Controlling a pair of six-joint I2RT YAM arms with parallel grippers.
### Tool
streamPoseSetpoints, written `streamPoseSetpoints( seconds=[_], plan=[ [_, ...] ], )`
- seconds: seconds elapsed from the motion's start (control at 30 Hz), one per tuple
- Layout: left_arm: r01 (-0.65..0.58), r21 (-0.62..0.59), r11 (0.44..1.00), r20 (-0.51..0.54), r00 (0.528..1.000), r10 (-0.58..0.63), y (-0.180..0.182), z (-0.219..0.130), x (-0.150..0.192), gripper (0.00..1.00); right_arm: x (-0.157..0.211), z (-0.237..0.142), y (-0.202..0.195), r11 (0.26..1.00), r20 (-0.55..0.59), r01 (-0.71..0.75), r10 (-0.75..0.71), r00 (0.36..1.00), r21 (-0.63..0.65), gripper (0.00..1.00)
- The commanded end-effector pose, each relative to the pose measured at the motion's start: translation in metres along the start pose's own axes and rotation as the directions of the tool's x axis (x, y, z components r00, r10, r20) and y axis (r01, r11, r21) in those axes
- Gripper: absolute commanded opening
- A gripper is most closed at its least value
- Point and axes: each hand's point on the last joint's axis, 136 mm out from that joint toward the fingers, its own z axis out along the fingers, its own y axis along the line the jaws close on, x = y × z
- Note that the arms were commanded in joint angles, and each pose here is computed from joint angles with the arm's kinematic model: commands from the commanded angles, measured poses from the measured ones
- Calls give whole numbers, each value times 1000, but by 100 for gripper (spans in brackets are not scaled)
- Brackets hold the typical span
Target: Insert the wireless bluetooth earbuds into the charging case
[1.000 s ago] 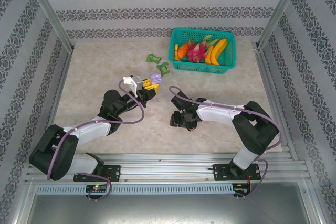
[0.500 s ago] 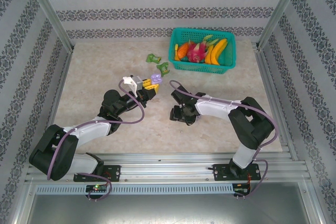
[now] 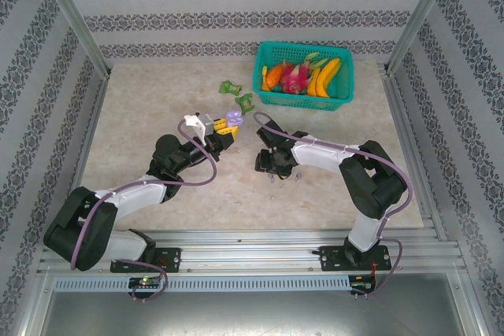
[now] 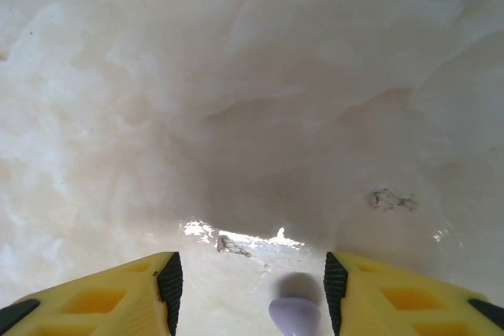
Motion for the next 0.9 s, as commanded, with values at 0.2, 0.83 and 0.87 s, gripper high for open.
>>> streamPoseSetpoints(
  seconds=[0.2,0.83,0.87],
  plan=[
    [-13,-5,1000,43,999,13,3,-2,-11,0,10,0,-15,993,-22,86,-85,996,82,51],
    [-13,-8,1000,44,999,14,4,-2,-11,0,18,11,-17,949,-53,208,-202,978,237,41],
    [-16,-7,1000,46,999,16,4,-2,-12,0,18,11,-17,948,-52,210,-204,978,240,40]
  ],
)
